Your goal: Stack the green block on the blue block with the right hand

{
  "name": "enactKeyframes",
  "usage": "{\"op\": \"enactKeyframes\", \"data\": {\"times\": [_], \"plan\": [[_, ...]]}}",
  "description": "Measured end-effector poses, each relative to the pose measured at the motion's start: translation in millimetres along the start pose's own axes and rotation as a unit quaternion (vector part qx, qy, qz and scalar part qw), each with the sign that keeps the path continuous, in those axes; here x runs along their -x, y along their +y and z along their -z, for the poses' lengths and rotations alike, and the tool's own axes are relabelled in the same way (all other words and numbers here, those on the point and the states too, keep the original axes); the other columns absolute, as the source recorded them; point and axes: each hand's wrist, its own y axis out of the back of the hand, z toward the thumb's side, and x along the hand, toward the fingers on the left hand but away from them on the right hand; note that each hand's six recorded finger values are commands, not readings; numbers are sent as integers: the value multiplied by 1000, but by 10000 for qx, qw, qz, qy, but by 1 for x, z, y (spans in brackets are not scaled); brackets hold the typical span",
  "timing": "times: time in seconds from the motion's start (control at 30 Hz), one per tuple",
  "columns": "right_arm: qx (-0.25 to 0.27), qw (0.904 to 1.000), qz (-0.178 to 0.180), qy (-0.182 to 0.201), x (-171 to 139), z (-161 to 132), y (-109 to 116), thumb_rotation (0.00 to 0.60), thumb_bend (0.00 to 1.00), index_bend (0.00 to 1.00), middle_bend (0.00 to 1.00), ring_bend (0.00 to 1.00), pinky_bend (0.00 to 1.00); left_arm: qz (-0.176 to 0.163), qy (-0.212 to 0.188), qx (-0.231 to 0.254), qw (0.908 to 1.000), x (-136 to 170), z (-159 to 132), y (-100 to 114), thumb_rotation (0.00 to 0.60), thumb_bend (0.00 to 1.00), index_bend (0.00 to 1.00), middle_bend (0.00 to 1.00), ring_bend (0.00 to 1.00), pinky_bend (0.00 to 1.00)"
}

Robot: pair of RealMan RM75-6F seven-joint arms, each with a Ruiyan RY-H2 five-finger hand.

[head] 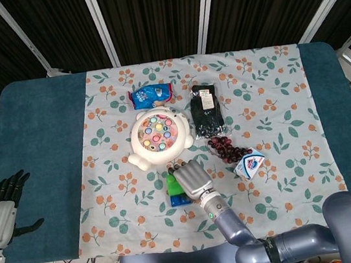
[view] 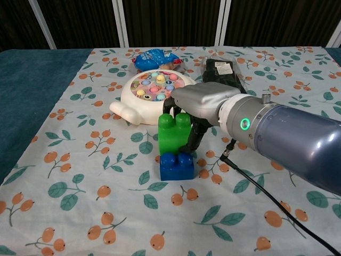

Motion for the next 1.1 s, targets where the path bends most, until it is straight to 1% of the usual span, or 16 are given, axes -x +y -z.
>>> {"op": "enactKeyframes", "data": {"times": [0.03, 0.1, 0.17, 0.2, 0.27, 0.37, 0.53, 0.63, 0.7, 0.87, 1.1], "plan": [[0, 10000, 8, 13, -1, 0, 1, 600, 367, 257, 234, 256, 292, -5, -3, -5, 10000, 0, 0, 0, 600, 69, 0, 0, 0, 31], [-26, 10000, 34, 31, -4, -1, 4, 600, 267, 101, 118, 148, 246, -14, -2, -13, 10000, 0, 0, 0, 600, 69, 0, 0, 0, 31], [-76, 9999, 67, 23, -6, 0, 7, 600, 182, 22, 36, 65, 222, -18, 1, -18, 10000, 0, 0, 0, 600, 69, 0, 0, 0, 31], [-106, 9999, 87, 14, -8, 1, 9, 600, 144, 4, 10, 29, 214, -17, 1, -23, 10000, 0, 0, 0, 600, 69, 0, 0, 0, 31], [-140, 9998, 124, -9, -11, 2, 12, 600, 109, 0, 0, 2, 208, -18, -1, -35, 10000, 1, 0, 0, 600, 69, 0, 0, 0, 31], [-156, 9997, 194, -74, -16, 7, 17, 600, 84, 0, 0, 0, 207, -18, -4, -63, 10000, 1, 0, -1, 600, 69, 0, 0, 0, 31], [-186, 9993, 236, -224, -27, 23, 20, 600, 77, 0, 0, 0, 207, -37, 30, -72, 10000, 2, 1, 0, 600, 68, 0, 0, 0, 31], [-250, 9984, 368, -336, -38, 40, 26, 600, 76, 0, 0, 0, 207, -68, 36, -85, 9999, 2, 1, 0, 600, 68, 0, 0, 0, 31], [-259, 9977, 463, -422, -46, 53, 29, 600, 76, 0, 0, 0, 207, -89, 38, -98, 9999, 2, 1, 1, 600, 68, 0, 0, 0, 31], [-183, 9944, 687, -776, -77, 102, 36, 600, 76, 0, 0, 0, 207, -112, 23, -185, 9998, 3, 0, 0, 600, 68, 0, 0, 0, 31], [13, 9868, 969, -1295, -133, 172, 39, 600, 72, 0, 0, 0, 201, -190, -17, -380, 9991, 3, -1, -1, 600, 69, 0, 0, 0, 21]]}}
